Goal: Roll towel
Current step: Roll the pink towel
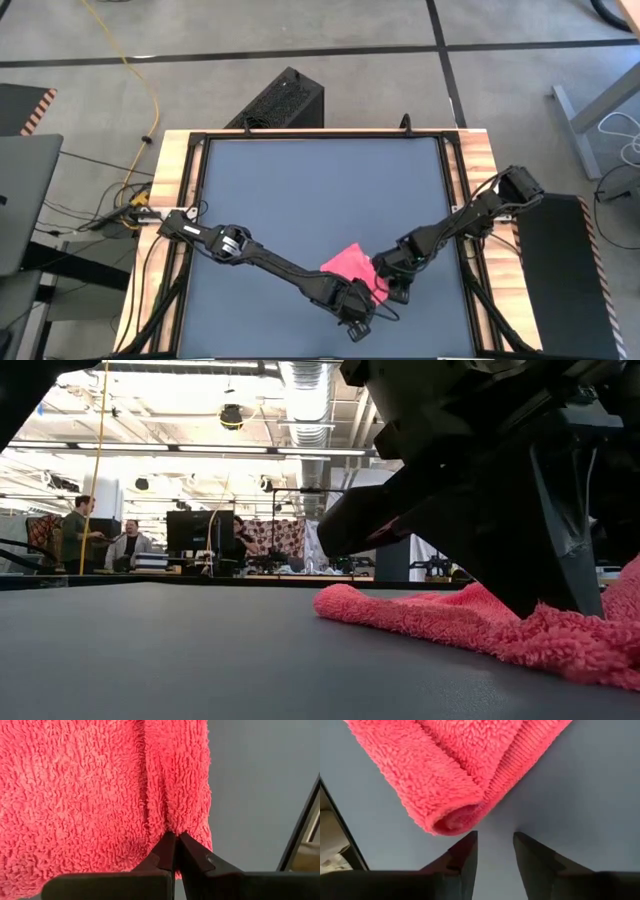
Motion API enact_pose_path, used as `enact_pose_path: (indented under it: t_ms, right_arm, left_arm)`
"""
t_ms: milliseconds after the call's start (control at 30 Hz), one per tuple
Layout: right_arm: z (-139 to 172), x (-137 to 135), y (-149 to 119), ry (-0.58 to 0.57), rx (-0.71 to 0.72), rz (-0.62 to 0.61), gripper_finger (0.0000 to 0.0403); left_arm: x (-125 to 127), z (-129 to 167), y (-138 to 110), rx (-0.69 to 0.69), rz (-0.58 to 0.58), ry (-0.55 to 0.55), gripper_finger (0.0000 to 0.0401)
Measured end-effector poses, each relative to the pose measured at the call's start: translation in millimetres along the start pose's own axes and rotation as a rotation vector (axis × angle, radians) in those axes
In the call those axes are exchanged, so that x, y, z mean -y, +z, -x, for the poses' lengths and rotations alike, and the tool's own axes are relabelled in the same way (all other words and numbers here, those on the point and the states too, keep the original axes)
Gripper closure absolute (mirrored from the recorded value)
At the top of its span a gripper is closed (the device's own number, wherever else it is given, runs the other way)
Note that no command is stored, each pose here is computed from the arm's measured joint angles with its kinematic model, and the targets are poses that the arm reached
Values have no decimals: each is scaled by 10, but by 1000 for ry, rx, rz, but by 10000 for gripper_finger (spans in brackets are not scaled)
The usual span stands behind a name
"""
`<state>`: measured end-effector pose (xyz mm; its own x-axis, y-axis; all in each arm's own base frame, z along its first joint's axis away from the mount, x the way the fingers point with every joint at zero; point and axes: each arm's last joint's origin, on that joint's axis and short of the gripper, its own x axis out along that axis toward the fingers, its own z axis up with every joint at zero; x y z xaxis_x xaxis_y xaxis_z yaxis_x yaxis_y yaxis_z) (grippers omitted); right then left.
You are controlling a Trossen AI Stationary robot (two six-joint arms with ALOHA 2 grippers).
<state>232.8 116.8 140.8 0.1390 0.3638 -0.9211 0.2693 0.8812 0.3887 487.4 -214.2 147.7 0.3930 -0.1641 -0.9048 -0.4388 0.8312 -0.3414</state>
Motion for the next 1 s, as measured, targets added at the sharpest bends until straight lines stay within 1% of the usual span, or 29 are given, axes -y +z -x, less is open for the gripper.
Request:
enact_pose_path:
  t_ms: [167, 233, 400, 533, 600, 700, 833, 900, 967, 1000]
  right_arm:
    - [-2, -71, -6, 27, 44, 51, 250]
    - [25, -123, -20, 28, 92, 87, 255]
    - [298, -269, -153, 27, 256, 165, 267]
    - [581, -292, -237, 63, 361, 129, 274]
    - [675, -290, -267, 75, 398, 107, 275]
    - [761, -381, -333, 122, 476, 136, 276]
    - [750, -626, -429, 189, 604, 303, 276]
    - [705, -767, -495, 213, 661, 422, 276]
    - [641, -864, -581, 193, 697, 525, 276]
    - [592, -888, -616, 159, 706, 561, 276]
  left_arm:
    - [-13, 0, 25, 16, 4, 7, 401]
    - [-23, -1, 39, 17, 7, 7, 401]
    - [-24, -2, 45, 23, 7, 8, 401]
    - [-22, -3, 51, 31, 8, 7, 401]
    - [-23, -3, 53, 38, 7, 11, 401]
    - [-25, -5, 57, 49, 8, 18, 401]
    - [-32, -5, 84, 56, 20, 9, 401]
    - [-27, -6, 92, 62, 22, 2, 401]
    - [-22, -6, 99, 68, 27, -4, 401]
    - [-22, -6, 99, 68, 31, -4, 401]
